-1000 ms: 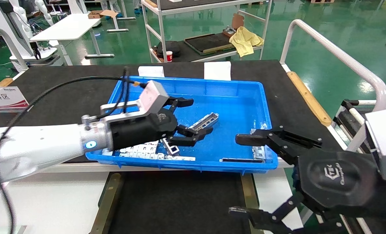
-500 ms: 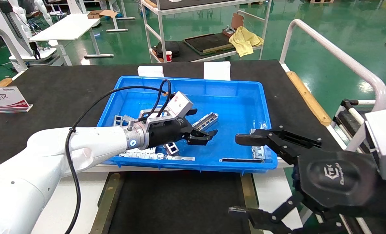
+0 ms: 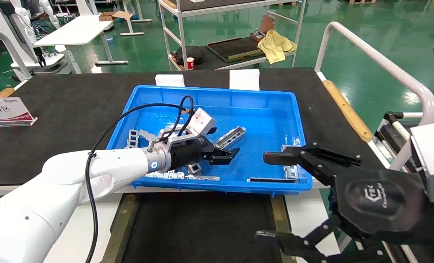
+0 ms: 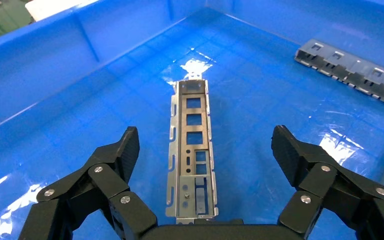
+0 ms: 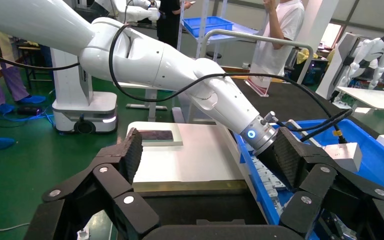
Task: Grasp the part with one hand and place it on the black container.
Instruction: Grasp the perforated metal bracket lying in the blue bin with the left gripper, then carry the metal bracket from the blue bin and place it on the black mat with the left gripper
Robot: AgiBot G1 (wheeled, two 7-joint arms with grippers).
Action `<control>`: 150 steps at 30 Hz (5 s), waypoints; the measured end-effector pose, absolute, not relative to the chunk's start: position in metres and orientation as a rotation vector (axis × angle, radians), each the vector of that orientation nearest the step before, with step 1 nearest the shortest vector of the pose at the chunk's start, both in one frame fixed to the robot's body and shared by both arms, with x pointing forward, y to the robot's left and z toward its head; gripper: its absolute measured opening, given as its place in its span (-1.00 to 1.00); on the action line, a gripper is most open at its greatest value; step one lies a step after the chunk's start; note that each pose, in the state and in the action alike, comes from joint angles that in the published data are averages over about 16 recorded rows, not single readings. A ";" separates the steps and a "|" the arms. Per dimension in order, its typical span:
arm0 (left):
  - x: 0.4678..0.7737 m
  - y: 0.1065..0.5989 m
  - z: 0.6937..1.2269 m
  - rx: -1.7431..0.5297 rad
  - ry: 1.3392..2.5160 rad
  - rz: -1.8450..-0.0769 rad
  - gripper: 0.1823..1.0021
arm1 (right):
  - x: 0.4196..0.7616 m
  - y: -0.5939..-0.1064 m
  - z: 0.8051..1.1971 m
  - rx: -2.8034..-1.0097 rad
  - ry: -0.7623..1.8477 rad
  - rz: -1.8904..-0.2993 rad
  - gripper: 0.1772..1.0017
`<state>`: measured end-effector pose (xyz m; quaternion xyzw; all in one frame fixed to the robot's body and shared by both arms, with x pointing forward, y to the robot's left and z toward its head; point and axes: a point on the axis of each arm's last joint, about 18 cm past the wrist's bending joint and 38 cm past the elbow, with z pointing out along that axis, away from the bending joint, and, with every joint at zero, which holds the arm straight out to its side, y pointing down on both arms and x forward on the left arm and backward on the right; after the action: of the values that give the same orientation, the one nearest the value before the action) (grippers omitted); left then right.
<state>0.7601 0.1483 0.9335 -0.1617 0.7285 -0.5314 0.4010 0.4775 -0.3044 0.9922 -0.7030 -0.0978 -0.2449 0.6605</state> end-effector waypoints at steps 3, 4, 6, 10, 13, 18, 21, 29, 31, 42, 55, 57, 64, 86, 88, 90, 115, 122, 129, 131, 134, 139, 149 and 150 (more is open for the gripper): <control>0.761 0.148 0.929 -0.424 1.846 -1.337 0.88 | 0.478 -0.304 0.992 -1.590 -0.221 -0.554 0.87; 0.761 0.148 0.928 -0.429 1.847 -1.335 0.86 | 0.478 -0.304 0.992 -1.590 -0.221 -0.554 0.85; 0.762 0.147 0.925 -0.437 1.850 -1.332 0.82 | 0.478 -0.304 0.992 -1.590 -0.221 -0.554 0.80; 0.762 0.147 0.920 -0.453 1.854 -1.327 0.70 | 0.478 -0.304 0.992 -1.590 -0.221 -0.554 0.67; 0.763 0.147 0.918 -0.462 1.853 -1.325 0.60 | 0.478 -0.304 0.992 -1.590 -0.221 -0.554 0.53; 0.764 0.147 0.917 -0.472 1.847 -1.325 0.33 | 0.478 -0.304 0.992 -1.590 -0.221 -0.554 0.29; 0.764 0.147 0.917 -0.476 1.842 -1.327 0.18 | 0.478 -0.304 0.992 -1.590 -0.221 -0.554 0.10; 0.766 0.148 0.920 -0.490 1.821 -1.339 -0.27 | 0.478 -0.304 0.992 -1.590 -0.221 -0.554 -0.33; 0.766 0.149 0.922 -0.494 1.812 -1.346 -0.33 | 0.478 -0.304 0.992 -1.590 -0.221 -0.554 -0.43; 0.764 0.154 0.952 -0.471 1.744 -1.426 -0.57 | 0.478 -0.304 0.992 -1.590 -0.221 -0.554 -0.82; 0.705 0.159 0.975 -0.135 1.787 -1.711 -0.57 | 0.478 -0.304 0.992 -1.590 -0.221 -0.554 -0.96; 0.692 0.164 0.971 -0.078 1.805 -1.749 -0.57 | 0.478 -0.304 0.992 -1.590 -0.221 -0.554 -0.96; 0.652 0.190 0.938 0.014 1.892 -1.825 -0.57 | 0.478 -0.304 0.992 -1.590 -0.221 -0.554 -0.97; 0.549 0.233 0.753 -0.609 2.003 -1.797 -0.57 | 0.478 -0.304 0.992 -1.590 -0.221 -0.554 -0.97; 0.550 0.231 0.740 -0.695 1.971 -1.789 -0.57 | 0.478 -0.304 0.992 -1.590 -0.221 -0.554 -0.97; 0.551 0.227 0.729 -0.775 1.936 -1.782 -0.57 | 0.478 -0.304 0.992 -1.590 -0.221 -0.554 -0.97; 0.623 0.165 0.679 -1.336 1.522 -1.671 -0.57 | 0.478 -0.304 0.992 -1.590 -0.221 -0.554 -0.97; 0.642 0.155 0.674 -1.400 1.463 -1.644 -0.57 | 0.478 -0.304 0.992 -1.590 -0.221 -0.554 -0.97; 0.654 0.147 0.668 -1.445 1.434 -1.636 -0.57 | 0.478 -0.304 0.992 -1.590 -0.221 -0.554 -0.97; 0.656 0.146 0.667 -1.457 1.427 -1.636 -0.57 | 0.478 -0.304 0.992 -1.590 -0.221 -0.554 -0.97; 0.659 0.144 0.666 -1.474 1.419 -1.636 -0.57 | 0.478 -0.304 0.992 -1.590 -0.221 -0.554 -0.97; 0.660 0.142 0.665 -1.504 1.406 -1.636 -0.57 | 0.478 -0.304 0.992 -1.590 -0.221 -0.554 -0.96; 0.660 0.139 0.665 -1.544 1.386 -1.632 -0.54 | 0.478 -0.304 0.992 -1.590 -0.221 -0.554 -0.89; 0.659 0.139 0.665 -1.546 1.385 -1.632 -0.53 | 0.478 -0.304 0.992 -1.590 -0.221 -0.554 -0.88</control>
<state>0.6592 0.1393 0.6645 -0.5673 0.5082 -0.5987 0.2480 0.4775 -0.3044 0.9922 -0.7030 -0.0978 -0.2449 0.6605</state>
